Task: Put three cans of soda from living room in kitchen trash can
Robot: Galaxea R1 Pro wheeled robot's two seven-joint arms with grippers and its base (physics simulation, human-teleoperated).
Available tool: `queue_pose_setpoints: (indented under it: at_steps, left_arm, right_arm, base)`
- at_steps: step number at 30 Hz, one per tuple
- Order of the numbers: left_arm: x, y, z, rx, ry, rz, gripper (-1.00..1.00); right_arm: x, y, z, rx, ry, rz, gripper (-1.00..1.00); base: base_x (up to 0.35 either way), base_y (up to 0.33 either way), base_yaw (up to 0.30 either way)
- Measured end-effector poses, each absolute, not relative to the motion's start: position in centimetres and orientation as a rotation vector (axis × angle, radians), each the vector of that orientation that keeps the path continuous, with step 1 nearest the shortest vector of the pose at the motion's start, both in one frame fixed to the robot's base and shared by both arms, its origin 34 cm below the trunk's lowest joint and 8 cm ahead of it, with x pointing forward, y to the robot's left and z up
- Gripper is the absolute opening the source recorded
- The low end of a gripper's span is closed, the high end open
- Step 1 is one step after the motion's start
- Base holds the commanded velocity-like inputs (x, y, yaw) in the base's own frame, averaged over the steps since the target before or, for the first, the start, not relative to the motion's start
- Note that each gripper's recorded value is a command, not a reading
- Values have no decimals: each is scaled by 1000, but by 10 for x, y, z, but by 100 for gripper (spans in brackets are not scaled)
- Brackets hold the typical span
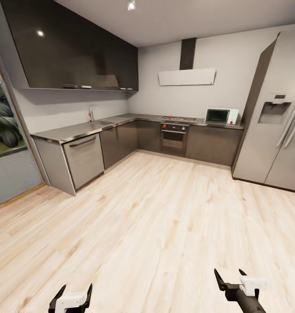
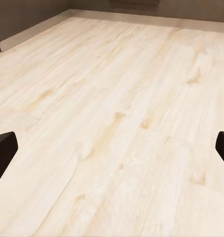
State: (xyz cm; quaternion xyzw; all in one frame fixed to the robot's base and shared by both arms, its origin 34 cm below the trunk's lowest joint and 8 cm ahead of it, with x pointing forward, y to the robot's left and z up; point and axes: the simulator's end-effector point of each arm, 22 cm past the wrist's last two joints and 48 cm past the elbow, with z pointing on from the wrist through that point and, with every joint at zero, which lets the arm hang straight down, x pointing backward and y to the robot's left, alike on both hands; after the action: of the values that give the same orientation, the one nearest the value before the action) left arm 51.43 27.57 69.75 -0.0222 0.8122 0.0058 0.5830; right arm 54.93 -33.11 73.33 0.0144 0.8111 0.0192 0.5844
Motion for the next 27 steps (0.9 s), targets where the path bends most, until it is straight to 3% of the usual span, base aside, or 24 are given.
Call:
queue_pose_setpoints:
  at_steps: [13, 27]
  left_arm:
    - [514, 276, 697, -51, 1898, 14, 100]
    - [514, 277, 698, -57, 1897, 11, 100]
  right_arm:
    - [549, -331, 734, 34, 1890, 44, 100]
    - [549, -331, 734, 35, 1890, 44, 100]
  base:
    - [0, -30, 252]
    - [0, -253, 252]
